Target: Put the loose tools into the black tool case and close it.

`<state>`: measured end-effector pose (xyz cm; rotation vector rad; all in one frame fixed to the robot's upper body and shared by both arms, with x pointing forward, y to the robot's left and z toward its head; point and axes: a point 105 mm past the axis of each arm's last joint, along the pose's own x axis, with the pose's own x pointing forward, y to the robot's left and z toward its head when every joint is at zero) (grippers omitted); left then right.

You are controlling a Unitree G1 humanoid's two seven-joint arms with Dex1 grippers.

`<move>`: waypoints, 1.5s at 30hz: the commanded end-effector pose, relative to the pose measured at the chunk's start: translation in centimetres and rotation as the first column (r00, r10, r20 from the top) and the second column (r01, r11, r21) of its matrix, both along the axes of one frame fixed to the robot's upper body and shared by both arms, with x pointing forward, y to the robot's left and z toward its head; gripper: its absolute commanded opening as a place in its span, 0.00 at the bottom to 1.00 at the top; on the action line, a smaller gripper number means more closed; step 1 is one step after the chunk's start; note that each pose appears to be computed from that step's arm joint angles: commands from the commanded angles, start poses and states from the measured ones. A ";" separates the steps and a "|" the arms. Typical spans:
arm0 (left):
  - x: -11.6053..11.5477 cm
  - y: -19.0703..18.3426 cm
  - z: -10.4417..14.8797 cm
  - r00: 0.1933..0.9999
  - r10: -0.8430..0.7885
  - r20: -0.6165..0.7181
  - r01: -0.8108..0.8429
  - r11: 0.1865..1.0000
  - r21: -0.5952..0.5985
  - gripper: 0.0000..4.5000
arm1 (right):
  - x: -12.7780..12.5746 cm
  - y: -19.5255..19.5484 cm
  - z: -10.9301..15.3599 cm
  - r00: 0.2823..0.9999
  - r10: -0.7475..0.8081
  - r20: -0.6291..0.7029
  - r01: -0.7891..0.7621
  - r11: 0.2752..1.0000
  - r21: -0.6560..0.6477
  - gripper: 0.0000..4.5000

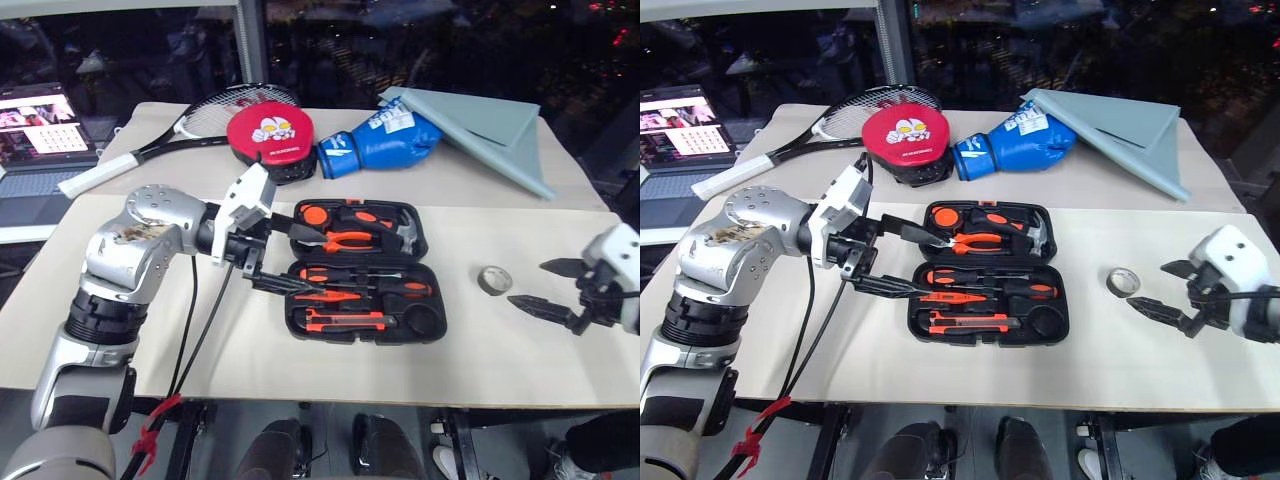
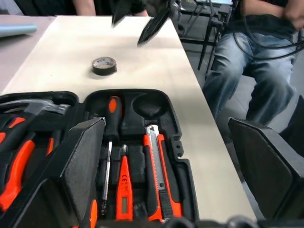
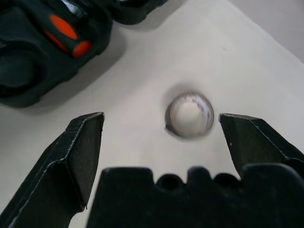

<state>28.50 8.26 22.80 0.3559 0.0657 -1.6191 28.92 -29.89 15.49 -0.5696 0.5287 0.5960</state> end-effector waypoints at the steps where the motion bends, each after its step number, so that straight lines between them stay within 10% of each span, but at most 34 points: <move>1: 0.3 -0.3 1.7 0.995 0.033 0.091 -0.026 0.997 -0.075 0.98 | 1.9 -0.5 -1.4 0.999 0.014 -0.044 -0.018 0.995 -0.095 1.00; 8: 0.3 -0.3 1.9 0.993 0.045 0.111 -0.035 0.995 -0.097 0.98 | 4.1 -0.3 -2.7 0.996 0.026 -0.088 -0.035 0.994 -0.100 1.00; 22: -0.9 -0.4 2.3 0.996 -0.036 0.081 0.042 0.996 -0.074 1.00 | 4.0 -0.6 -2.6 0.996 0.048 -0.072 -0.052 0.997 -0.061 0.00; 31: -0.9 -0.7 1.8 0.993 -0.082 0.086 0.085 0.996 -0.030 1.00 | -2.6 8.4 4.1 0.893 0.450 -0.006 -0.435 0.866 0.245 0.00; 45: -1.0 -1.2 1.4 0.987 -0.122 0.106 0.122 0.992 0.002 1.00 | -3.9 13.2 -1.7 0.822 0.564 -0.074 -0.566 0.824 -0.006 0.00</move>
